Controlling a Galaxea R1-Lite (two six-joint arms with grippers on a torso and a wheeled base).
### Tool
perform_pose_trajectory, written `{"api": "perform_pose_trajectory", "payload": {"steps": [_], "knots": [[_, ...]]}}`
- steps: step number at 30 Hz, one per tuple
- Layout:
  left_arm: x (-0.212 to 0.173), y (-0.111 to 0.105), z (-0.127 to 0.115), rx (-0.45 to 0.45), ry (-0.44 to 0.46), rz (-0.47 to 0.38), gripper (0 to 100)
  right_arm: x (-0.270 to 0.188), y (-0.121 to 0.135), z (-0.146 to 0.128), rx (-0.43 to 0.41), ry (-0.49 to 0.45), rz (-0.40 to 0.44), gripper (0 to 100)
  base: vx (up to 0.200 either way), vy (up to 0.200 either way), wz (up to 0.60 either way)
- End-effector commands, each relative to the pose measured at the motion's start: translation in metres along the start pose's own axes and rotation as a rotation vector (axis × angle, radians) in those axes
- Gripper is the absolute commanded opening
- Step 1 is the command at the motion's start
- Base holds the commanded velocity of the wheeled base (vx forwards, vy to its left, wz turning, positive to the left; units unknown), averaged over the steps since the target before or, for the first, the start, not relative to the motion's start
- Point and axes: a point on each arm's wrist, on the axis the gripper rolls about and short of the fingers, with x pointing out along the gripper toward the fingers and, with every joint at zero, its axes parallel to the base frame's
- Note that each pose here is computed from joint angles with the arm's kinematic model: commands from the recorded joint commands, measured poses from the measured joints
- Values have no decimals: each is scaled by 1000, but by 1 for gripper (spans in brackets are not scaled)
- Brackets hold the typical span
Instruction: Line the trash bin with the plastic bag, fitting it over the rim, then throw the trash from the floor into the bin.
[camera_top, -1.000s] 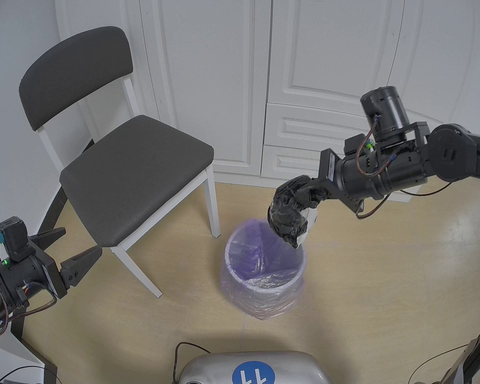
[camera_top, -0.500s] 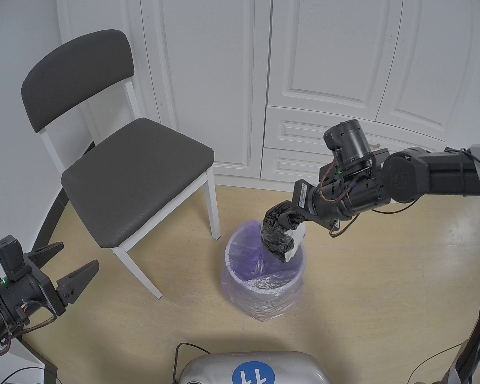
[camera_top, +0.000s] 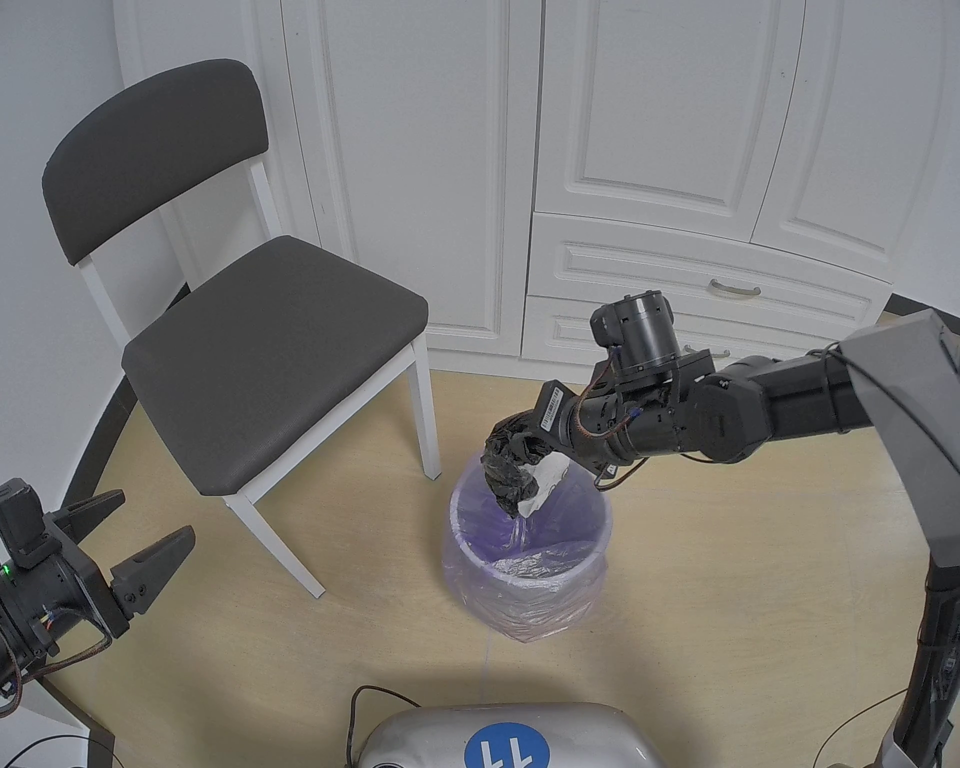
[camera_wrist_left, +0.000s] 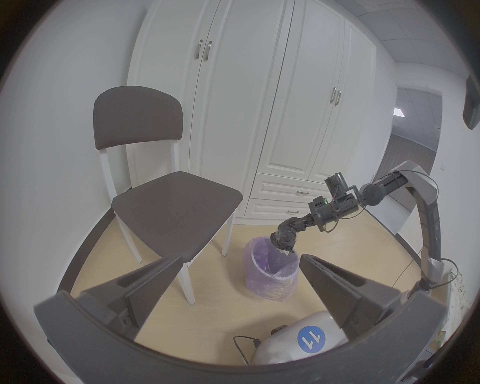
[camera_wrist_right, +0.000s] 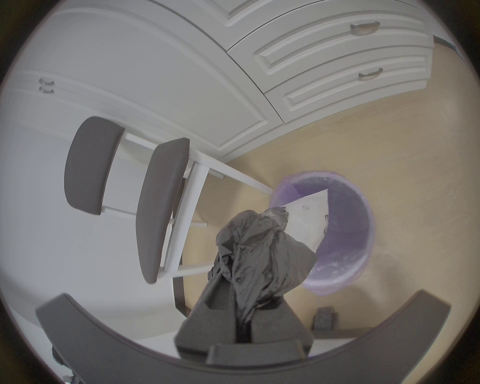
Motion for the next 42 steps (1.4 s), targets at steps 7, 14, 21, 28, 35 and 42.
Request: {"api": "perform_pose_trajectory", "payload": {"steps": [7, 14, 21, 28, 35, 42], "knots": [[1, 0, 2, -2, -5, 1, 100, 74, -52, -17, 71, -77, -42, 0, 0, 0, 0], [1, 1, 3, -2, -10, 6, 100, 91, -71, -16, 91, -114, -44, 0, 0, 0, 0], [0, 0, 3, -1, -11, 5, 100, 91, -78, -18, 89, -90, -80, 0, 0, 0, 0], [0, 1, 3, -1, -15, 7, 100, 78, -76, -21, 36, 93, -232, 0, 0, 0, 0], [0, 1, 3, -2, -13, 10, 100, 99, -79, -29, 42, 127, -253, 0, 0, 0, 0], [0, 1, 3, -2, -10, 10, 100, 125, -82, -24, 114, 43, -258, 0, 0, 0, 0]]}}
